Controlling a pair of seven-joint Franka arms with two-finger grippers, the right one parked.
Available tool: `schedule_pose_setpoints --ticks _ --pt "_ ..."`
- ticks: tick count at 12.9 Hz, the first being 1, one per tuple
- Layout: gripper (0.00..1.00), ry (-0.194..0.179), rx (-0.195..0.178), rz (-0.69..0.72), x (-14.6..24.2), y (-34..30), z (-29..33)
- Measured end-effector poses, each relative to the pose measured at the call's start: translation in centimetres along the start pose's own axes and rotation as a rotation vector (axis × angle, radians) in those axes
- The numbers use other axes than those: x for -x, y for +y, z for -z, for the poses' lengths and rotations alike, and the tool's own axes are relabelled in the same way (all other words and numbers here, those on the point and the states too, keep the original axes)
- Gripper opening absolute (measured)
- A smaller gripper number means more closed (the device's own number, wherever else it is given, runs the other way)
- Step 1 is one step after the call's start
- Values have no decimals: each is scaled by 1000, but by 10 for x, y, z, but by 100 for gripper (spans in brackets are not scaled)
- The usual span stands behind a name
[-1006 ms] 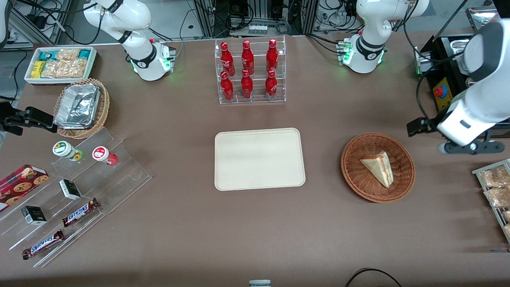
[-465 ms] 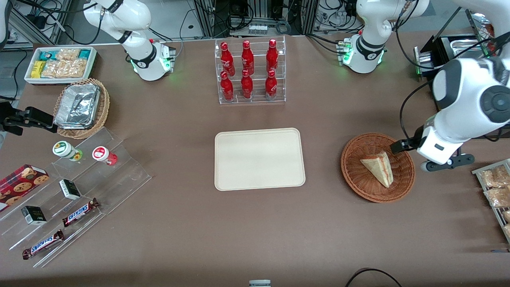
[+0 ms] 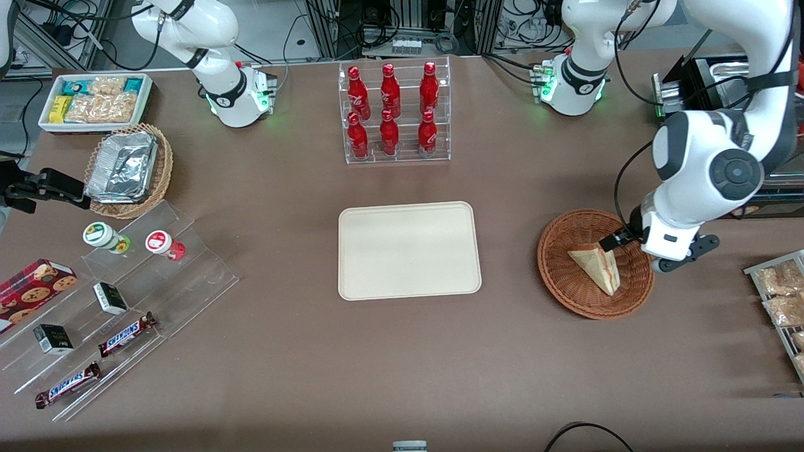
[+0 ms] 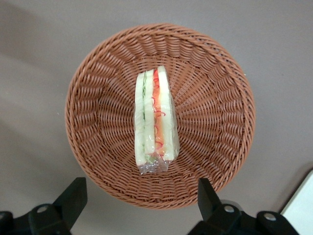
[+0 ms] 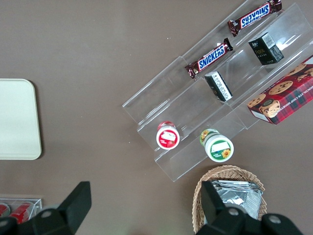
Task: Place sandwich from basket to tray
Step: 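Lower the left gripper and close it on the sandwich's edge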
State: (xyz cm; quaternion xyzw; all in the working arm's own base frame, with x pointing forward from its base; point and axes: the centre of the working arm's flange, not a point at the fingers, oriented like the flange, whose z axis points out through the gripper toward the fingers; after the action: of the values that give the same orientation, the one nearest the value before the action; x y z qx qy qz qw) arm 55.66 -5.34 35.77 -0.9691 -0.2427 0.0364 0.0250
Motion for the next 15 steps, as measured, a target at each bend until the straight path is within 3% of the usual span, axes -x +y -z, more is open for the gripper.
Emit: schedule_pose_setpoints --ticks 7,15 --pt "100 33 31 81 9 -2 -50" --pt "97 40 45 101 1 4 -88"
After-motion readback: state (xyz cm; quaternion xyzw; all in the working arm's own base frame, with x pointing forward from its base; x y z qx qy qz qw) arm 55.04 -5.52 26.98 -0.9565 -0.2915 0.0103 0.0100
